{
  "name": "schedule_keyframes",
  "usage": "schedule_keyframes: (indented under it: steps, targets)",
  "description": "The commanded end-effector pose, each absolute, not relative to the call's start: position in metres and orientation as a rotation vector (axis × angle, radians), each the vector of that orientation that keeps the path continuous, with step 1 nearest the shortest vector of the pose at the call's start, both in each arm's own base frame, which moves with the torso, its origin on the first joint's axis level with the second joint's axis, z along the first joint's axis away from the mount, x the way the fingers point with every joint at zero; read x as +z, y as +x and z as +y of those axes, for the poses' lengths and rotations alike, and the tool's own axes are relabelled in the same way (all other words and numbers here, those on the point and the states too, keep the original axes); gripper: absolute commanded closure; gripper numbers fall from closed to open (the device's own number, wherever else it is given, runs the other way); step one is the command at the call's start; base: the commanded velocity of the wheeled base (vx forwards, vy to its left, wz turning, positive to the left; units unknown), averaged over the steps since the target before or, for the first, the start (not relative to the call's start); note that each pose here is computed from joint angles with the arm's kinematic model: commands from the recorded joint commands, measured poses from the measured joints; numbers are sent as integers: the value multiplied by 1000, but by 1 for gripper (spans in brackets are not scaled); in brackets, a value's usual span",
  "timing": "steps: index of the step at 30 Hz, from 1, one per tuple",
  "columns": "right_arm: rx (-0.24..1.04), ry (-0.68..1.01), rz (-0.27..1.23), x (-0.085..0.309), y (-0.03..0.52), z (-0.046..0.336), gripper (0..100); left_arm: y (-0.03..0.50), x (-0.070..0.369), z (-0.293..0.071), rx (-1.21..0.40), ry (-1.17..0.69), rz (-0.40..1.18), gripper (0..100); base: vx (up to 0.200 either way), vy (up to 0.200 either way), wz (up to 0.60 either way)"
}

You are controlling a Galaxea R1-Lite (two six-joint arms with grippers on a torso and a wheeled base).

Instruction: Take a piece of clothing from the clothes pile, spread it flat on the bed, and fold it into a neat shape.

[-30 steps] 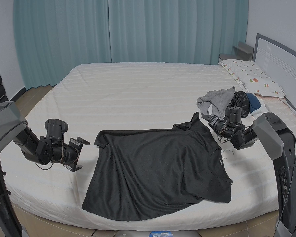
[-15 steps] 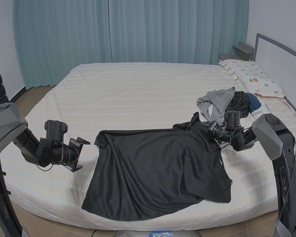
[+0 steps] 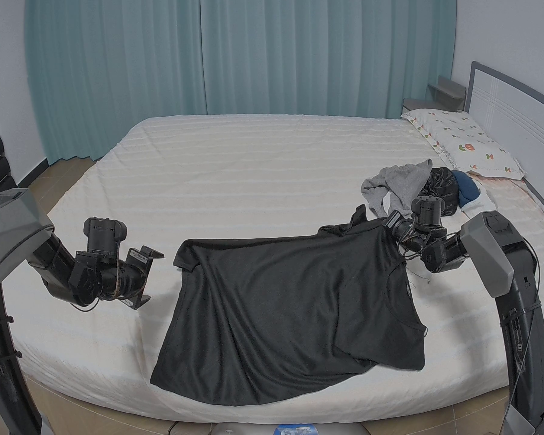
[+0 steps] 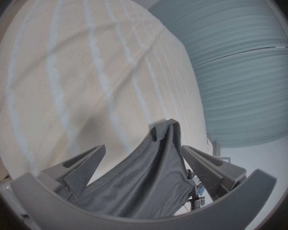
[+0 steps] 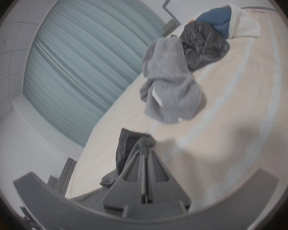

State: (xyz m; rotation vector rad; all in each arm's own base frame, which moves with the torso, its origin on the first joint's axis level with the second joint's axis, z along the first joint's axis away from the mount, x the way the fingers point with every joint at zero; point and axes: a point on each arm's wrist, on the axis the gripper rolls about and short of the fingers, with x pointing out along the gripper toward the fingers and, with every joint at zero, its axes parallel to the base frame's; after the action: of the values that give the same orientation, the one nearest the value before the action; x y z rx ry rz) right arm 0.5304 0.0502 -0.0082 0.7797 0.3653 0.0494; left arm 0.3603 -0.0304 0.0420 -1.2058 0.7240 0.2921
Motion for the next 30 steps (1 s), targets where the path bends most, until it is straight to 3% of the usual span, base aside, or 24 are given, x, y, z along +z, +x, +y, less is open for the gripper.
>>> schedule_keyframes:
  steps: [1,18,25,26,30]
  targets:
    - [34,783,304,-2,535,43,100,371,40,-44,240,-1200,678,0,0,0,0]
    - [43,777,330,-8,532,56,100,426,4,-70,163,-944,622,0,0,0,0]
    - [41,777,331,-10,532,56,100,448,-3,-74,143,-932,587,0,0,0,0]
    - [41,777,331,-10,532,56,100,449,-3,-74,141,-931,584,100,0,0,0]
    - [37,776,329,-10,532,56,100,457,-8,-75,133,-905,578,100,0,0,0]
